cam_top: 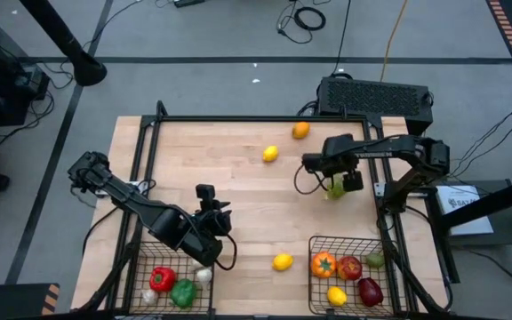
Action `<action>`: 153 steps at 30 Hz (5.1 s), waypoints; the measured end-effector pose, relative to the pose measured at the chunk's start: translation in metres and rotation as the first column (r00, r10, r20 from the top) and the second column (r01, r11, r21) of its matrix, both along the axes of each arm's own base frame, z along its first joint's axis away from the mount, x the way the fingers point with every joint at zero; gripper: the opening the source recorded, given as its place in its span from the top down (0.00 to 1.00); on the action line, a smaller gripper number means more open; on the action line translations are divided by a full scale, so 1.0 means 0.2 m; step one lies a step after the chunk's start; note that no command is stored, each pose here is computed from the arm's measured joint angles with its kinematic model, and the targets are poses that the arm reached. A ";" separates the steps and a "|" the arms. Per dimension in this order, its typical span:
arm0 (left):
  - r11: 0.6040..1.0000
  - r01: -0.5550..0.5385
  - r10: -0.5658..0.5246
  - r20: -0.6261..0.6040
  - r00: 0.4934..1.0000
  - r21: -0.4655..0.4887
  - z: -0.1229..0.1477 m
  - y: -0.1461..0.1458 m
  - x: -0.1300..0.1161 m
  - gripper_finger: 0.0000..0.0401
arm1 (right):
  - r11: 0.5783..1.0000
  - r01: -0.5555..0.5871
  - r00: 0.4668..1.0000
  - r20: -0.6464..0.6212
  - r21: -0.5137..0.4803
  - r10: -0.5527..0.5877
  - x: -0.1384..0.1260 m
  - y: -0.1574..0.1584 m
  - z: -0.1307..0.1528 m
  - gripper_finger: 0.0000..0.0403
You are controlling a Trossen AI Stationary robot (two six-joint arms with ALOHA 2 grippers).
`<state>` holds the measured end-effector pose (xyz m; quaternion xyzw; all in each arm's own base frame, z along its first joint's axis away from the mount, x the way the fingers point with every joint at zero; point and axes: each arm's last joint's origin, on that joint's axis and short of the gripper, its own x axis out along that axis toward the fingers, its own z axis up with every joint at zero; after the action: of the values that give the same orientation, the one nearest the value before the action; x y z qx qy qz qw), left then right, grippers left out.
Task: Sort produce into baskets
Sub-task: Put the green chayote into the left black wire basket
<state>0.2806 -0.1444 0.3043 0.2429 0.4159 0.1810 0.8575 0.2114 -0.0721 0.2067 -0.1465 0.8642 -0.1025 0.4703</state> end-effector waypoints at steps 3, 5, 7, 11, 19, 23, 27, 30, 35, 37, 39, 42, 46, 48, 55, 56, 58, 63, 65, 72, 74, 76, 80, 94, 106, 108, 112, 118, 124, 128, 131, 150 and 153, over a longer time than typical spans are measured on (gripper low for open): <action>1.000 0.000 0.000 -0.002 1.000 0.002 0.00 0.00 0.00 0.70 | 0.999 0.010 0.999 -0.037 0.040 -0.009 -0.04 0.02 -0.05 0.28; 1.000 0.006 -0.006 -0.007 1.000 0.007 0.00 0.00 0.00 0.70 | 0.998 0.024 0.999 -0.032 0.061 -0.022 -0.05 0.04 -0.08 0.29; 1.000 0.009 -0.009 -0.010 1.000 0.010 0.00 0.00 0.00 0.70 | 0.996 0.033 0.999 -0.007 0.085 -0.033 -0.05 0.05 -0.11 0.28; 1.000 0.017 -0.017 -0.016 1.000 0.017 0.00 0.00 0.00 0.70 | 0.994 0.033 0.997 0.064 0.107 -0.040 -0.02 0.09 -0.16 0.28; 1.000 0.017 -0.017 -0.014 1.000 0.017 0.00 0.00 0.00 0.70 | 0.983 0.074 0.976 0.189 0.168 -0.106 0.03 0.17 -0.18 0.28; 1.000 0.017 -0.017 -0.014 1.000 0.017 0.00 0.00 0.00 0.70 | 0.962 0.144 0.954 0.226 0.234 -0.197 0.05 0.22 -0.18 0.28; 1.000 0.017 -0.016 -0.014 1.000 0.018 0.00 0.00 0.00 0.70 | 0.944 0.171 0.924 0.288 0.283 -0.253 0.09 0.27 -0.18 0.28; 1.000 0.017 -0.016 -0.014 1.000 0.018 0.00 0.00 0.00 0.70 | 0.945 0.156 0.912 0.326 0.287 -0.249 0.13 0.29 -0.15 0.28; 1.000 0.017 -0.017 -0.015 1.000 0.017 0.00 0.00 0.00 0.70 | 0.972 0.061 0.913 0.381 0.227 -0.146 0.15 0.28 -0.09 0.28; 1.000 0.017 -0.017 -0.015 1.000 0.017 0.00 0.00 0.00 0.70 | 0.981 0.013 0.919 0.385 0.191 -0.087 0.14 0.27 -0.08 0.28; 1.000 0.017 -0.017 -0.016 1.000 0.017 0.00 0.00 0.00 0.70 | 0.987 0.006 0.919 0.389 0.163 -0.069 0.13 0.24 -0.07 0.28; 1.000 0.017 -0.017 -0.018 1.000 0.017 0.00 0.00 0.00 0.70 | 0.984 0.069 0.903 0.409 0.161 -0.131 0.10 0.19 -0.08 0.26; 1.000 0.027 -0.027 -0.039 0.999 -0.001 0.00 0.00 -0.01 0.70 | 0.959 0.183 0.881 0.398 0.214 -0.257 0.07 0.17 -0.11 0.21; 0.999 0.032 -0.032 -0.047 0.998 -0.007 -0.01 0.00 -0.01 0.70 | 0.948 0.215 0.865 0.405 0.236 -0.297 0.08 0.18 -0.12 0.18; 0.999 0.036 -0.036 -0.054 0.998 -0.014 -0.01 0.00 -0.01 0.70 | 0.943 0.225 0.829 0.461 0.246 -0.318 0.08 0.19 -0.18 0.14; 0.999 0.036 -0.036 -0.055 0.998 -0.014 -0.01 0.00 -0.01 0.70 | 0.943 0.224 0.827 0.465 0.245 -0.317 0.08 0.19 -0.20 0.14; 0.999 0.036 -0.036 -0.055 0.998 -0.014 -0.01 0.00 -0.01 0.70 | 0.944 0.220 0.818 0.481 0.247 -0.316 0.07 0.19 -0.23 0.14; 0.999 0.036 -0.036 -0.055 0.998 -0.014 -0.01 0.00 -0.01 0.70 | 0.944 0.219 0.814 0.488 0.247 -0.316 0.06 0.19 -0.26 0.14; 0.999 0.036 -0.036 -0.054 0.998 -0.014 -0.01 0.00 -0.01 0.70 | 0.944 0.218 0.813 0.489 0.247 -0.316 0.06 0.19 -0.26 0.14; 0.999 0.036 -0.036 -0.054 0.998 -0.014 -0.01 0.00 -0.01 0.70 | 0.942 0.228 0.808 0.492 0.248 -0.325 0.06 0.19 -0.26 0.22; 0.999 0.036 -0.036 -0.054 0.998 -0.014 -0.01 0.00 -0.01 0.70 | 0.939 0.228 0.804 0.494 0.259 -0.332 0.07 0.20 -0.26 0.22; 0.999 0.035 -0.036 -0.054 0.998 -0.015 -0.01 0.00 -0.01 0.70 | 0.936 0.219 0.803 0.494 0.276 -0.334 0.07 0.20 -0.26 0.23; 0.999 0.038 -0.039 -0.058 0.998 -0.022 -0.01 0.00 -0.01 0.70 | 0.934 0.223 0.792 0.507 0.280 -0.341 0.08 0.21 -0.26 0.23; 0.999 0.039 -0.040 -0.059 0.997 -0.024 -0.01 -0.01 -0.01 0.70 | 0.909 0.201 0.758 0.530 0.365 -0.380 0.11 0.28 -0.26 0.36; 0.999 0.038 -0.039 -0.059 0.998 -0.019 -0.01 0.00 -0.01 0.70 | 0.868 0.102 0.661 0.619 0.486 -0.424 0.15 0.34 -0.14 0.36; 0.999 0.037 -0.037 -0.062 0.997 -0.013 -0.01 0.00 -0.01 0.70 | 0.866 0.060 0.616 0.665 0.496 -0.423 0.18 0.34 -0.08 0.36; 1.000 0.002 -0.002 -0.085 0.996 -0.010 -0.01 0.01 -0.05 0.70 | 0.867 -0.044 0.461 0.780 0.496 -0.423 0.25 0.34 0.07 0.36; 0.982 -0.179 0.173 -0.083 0.981 -0.061 0.05 0.05 -0.21 0.70 | 0.867 -0.239 0.186 0.897 0.437 -0.401 0.39 0.39 0.29 0.36; 0.951 -0.250 0.257 0.018 0.966 -0.183 0.14 0.04 -0.36 0.70 | 0.840 -0.409 -0.018 0.918 0.355 -0.397 0.52 0.51 0.42 0.36; 0.943 -0.243 0.263 0.060 0.963 -0.226 0.18 0.02 -0.44 0.70 | 0.820 -0.477 -0.094 0.909 0.316 -0.405 0.62 0.65 0.43 0.36; 0.943 -0.239 0.267 0.098 0.959 -0.232 0.19 0.01 -0.48 0.70 | 0.815 -0.506 -0.156 0.900 0.281 -0.408 0.71 0.76 0.42 0.36; 0.948 -0.232 0.262 0.123 0.957 -0.220 0.20 0.00 -0.52 0.70 | 0.762 -0.590 -0.228 0.850 0.267 -0.475 1.42 1.24 0.13 0.36; 0.948 -0.232 0.262 0.123 0.957 -0.220 0.20 0.00 -0.52 0.70 | 0.781 -0.561 -0.219 0.861 0.274 -0.460 1.48 1.24 0.07 0.36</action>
<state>0.1772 -0.1448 0.3446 0.0856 0.3936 0.2615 0.8771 0.5078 0.1756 0.2217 0.1149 0.1200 0.1365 0.9766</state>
